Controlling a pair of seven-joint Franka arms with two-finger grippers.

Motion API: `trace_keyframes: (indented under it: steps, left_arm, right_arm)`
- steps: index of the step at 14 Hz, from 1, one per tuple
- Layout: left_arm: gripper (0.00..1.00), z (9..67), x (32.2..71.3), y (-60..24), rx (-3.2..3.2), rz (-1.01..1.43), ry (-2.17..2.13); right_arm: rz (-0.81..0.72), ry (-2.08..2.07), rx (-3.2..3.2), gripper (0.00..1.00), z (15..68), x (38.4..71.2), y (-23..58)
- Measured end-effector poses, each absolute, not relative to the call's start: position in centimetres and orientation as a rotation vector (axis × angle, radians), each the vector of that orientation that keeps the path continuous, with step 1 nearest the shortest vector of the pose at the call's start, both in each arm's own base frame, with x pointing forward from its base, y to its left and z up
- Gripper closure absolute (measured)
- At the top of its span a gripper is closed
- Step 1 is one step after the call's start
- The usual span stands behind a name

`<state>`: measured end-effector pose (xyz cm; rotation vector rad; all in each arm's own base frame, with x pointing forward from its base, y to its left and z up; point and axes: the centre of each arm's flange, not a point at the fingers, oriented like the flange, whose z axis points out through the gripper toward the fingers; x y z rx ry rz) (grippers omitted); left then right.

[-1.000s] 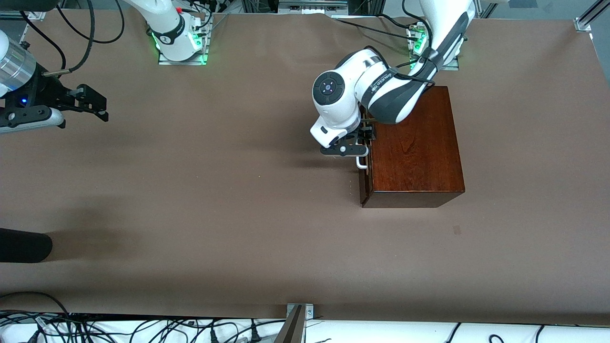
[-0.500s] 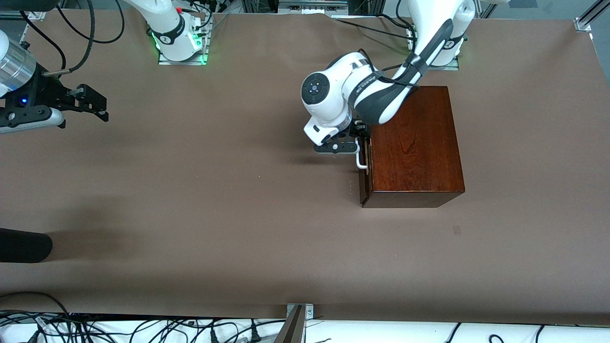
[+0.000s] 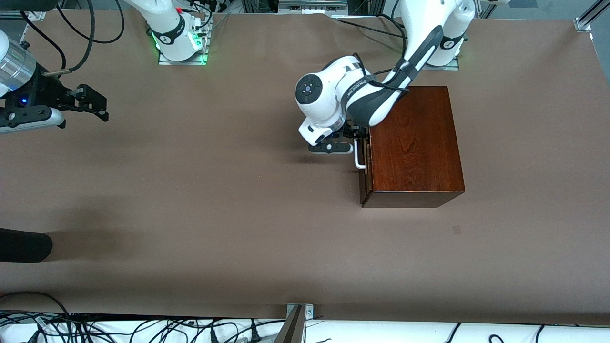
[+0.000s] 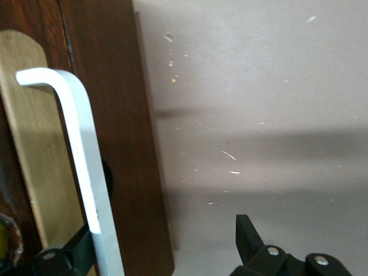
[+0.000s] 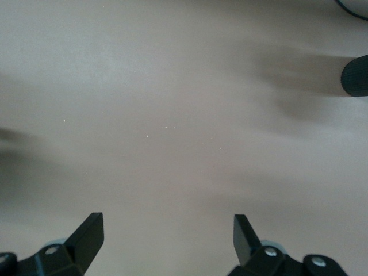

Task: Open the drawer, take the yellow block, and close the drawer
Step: 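Pull the drawer open by its handle with the left gripper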

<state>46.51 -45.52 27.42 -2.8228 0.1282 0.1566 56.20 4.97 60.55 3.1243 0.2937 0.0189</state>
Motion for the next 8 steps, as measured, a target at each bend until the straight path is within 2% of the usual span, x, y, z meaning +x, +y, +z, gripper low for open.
trace_keyframes:
  steps: [8]
  left_arm:
    - [0.00,27.4,45.8,-49.7,-2.880,0.111,0.181]
  right_arm:
    - [0.019,0.294,3.124,0.00,60.6,56.2,5.0]
